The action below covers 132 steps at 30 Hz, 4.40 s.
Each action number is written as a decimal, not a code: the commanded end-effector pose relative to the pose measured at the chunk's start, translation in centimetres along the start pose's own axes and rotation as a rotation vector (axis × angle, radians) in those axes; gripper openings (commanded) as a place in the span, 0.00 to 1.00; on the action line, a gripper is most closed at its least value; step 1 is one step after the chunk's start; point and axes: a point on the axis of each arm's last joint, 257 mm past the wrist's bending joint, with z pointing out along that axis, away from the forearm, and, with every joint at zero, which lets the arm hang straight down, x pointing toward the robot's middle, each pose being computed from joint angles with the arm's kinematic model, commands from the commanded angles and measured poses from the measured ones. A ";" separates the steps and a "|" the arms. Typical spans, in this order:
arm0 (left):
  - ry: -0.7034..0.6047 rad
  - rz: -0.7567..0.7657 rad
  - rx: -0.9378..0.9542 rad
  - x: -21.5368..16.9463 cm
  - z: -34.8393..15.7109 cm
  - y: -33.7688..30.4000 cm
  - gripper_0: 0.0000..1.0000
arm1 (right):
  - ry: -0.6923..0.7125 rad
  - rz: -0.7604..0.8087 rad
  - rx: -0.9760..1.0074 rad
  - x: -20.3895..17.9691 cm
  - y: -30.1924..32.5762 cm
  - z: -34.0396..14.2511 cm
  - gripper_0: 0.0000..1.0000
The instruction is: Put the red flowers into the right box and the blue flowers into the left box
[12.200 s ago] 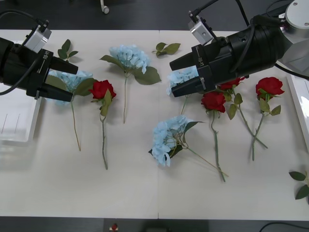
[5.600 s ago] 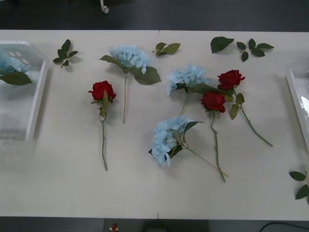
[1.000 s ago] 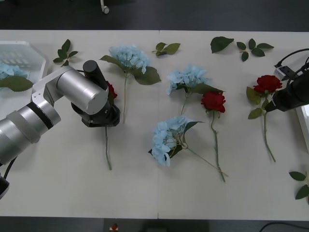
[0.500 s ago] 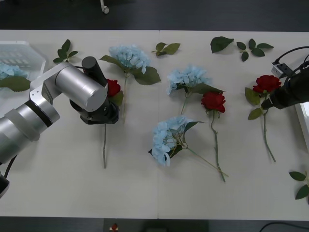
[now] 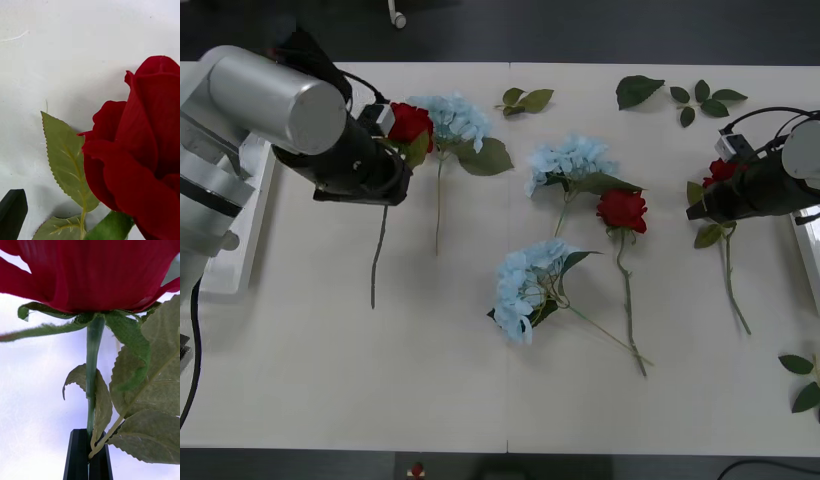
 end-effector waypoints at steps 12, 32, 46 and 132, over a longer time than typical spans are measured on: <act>-0.186 0.228 0.526 -2.4 -10.0 -7.0 0.00 | -0.024 -0.032 0.032 -0.7 -0.8 0.4 0.97; -0.434 0.321 1.060 -4.6 -20.7 -15.2 0.00 | -0.026 -0.076 0.044 -0.8 -1.0 0.6 0.01; -0.464 0.345 1.088 -4.7 -20.6 -16.6 0.00 | -0.032 -0.128 0.100 -5.4 -6.3 -9.4 0.00; -0.464 0.345 1.088 -4.7 -20.6 -16.6 0.00 | -0.393 -0.498 -0.588 -3.5 8.6 -20.8 0.94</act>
